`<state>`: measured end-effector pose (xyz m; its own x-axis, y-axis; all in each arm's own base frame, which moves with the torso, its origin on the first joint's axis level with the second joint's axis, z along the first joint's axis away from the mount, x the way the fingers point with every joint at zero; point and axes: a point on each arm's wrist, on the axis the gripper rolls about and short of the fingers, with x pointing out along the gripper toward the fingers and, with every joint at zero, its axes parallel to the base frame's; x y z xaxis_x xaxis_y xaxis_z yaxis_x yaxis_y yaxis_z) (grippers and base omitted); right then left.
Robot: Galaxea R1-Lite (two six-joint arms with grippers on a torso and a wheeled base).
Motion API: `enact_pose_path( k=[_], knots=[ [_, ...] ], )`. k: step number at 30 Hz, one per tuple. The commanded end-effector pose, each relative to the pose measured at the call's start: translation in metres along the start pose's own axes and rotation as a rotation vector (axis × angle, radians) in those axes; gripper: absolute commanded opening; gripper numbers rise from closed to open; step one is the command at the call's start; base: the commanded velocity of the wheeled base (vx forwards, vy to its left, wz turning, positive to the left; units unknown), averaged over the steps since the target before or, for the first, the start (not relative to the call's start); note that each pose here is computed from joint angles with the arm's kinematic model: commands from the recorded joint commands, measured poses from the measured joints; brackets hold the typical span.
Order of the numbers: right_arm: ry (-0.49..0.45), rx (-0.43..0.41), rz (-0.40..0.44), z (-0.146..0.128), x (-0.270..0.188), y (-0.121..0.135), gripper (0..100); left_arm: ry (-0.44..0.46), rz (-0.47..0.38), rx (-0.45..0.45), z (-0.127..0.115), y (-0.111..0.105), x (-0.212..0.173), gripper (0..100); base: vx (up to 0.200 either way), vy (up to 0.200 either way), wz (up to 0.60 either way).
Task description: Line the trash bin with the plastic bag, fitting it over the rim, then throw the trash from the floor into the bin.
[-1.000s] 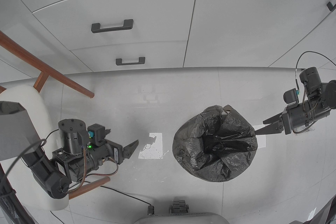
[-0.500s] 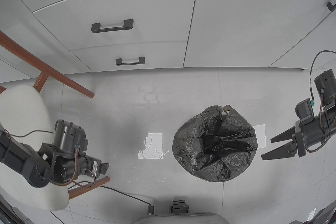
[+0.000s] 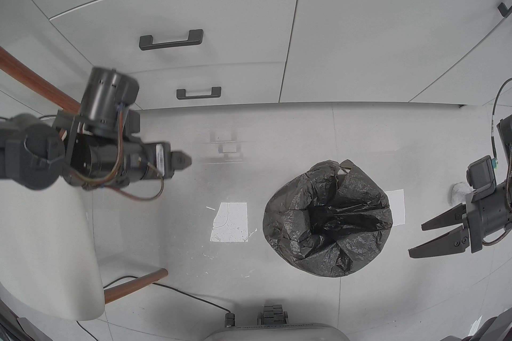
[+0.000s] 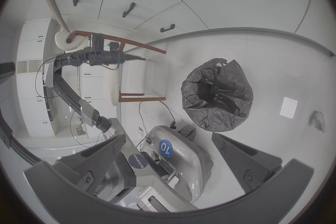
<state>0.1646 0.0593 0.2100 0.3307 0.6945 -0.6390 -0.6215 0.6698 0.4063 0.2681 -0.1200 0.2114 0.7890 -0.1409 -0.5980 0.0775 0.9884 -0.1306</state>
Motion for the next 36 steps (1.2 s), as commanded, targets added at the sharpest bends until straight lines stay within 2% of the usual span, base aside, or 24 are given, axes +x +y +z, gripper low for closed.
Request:
enact_pose_path(
  k=[1, 7, 13, 16, 20, 22, 27, 29, 30, 33, 36],
  knots=[
    [-0.017, 0.035, 0.006, -0.001, -0.007, 0.008, 100, -0.034, -0.198, -0.154, 0.034, -0.058, -0.028, 100, -0.2, 0.0, 0.0],
    [-0.022, 0.033, 0.008, -0.002, -0.008, 0.009, 100, -0.066, -0.279, -0.148, 0.026, -0.06, -0.075, 100, -0.2, 0.0, 0.0],
    [-0.029, 0.023, 0.015, 0.0, -0.007, 0.009, 100, -0.056, -0.246, -0.151, 0.013, -0.041, -0.084, 100, -0.2, 0.0, 0.0],
    [-0.029, 0.023, 0.015, 0.0, -0.007, 0.009, 100, -0.041, -0.193, -0.166, 0.008, -0.029, -0.074, 100, -0.2, 0.0, 0.0],
    [-0.041, 0.014, 0.013, 0.002, -0.01, 0.011, 100, -0.019, -0.073, -0.186, -0.001, 0.005, -0.065, 100, -0.05, 0.0, 0.0],
    [-0.047, 0.01, 0.012, 0.002, -0.012, 0.013, 100, -0.027, -0.013, -0.159, -0.008, 0.027, -0.071, 100, 0.0, 0.0, 0.0],
    [-0.055, 0.004, 0.012, 0.001, -0.014, 0.014, 100, -0.057, 0.127, -0.021, -0.031, 0.072, -0.098, 100, 0.0, 0.0, 0.0],
    [-0.058, 0.004, 0.01, 0.0, -0.014, 0.014, 100, -0.112, 0.19, 0.016, -0.042, 0.09, -0.122, 100, 0.0, 0.0, 0.0],
    [-0.067, -0.001, 0.007, -0.001, -0.017, 0.016, 100, -0.149, 0.214, 0.023, -0.049, 0.095, -0.137, 100, 0.0, 0.0, 0.0],
    [-0.079, -0.007, 0.003, -0.003, -0.02, 0.017, 100, -0.184, 0.261, 0.01, -0.076, 0.103, -0.156, 100, 0.0, 0.0, 0.0],
    [-0.083, -0.017, 0.0, -0.005, -0.021, 0.017, 100, -0.18, 0.31, -0.033, -0.128, 0.111, -0.16, 100, 0.0, 0.0, 0.0]
  ],
)
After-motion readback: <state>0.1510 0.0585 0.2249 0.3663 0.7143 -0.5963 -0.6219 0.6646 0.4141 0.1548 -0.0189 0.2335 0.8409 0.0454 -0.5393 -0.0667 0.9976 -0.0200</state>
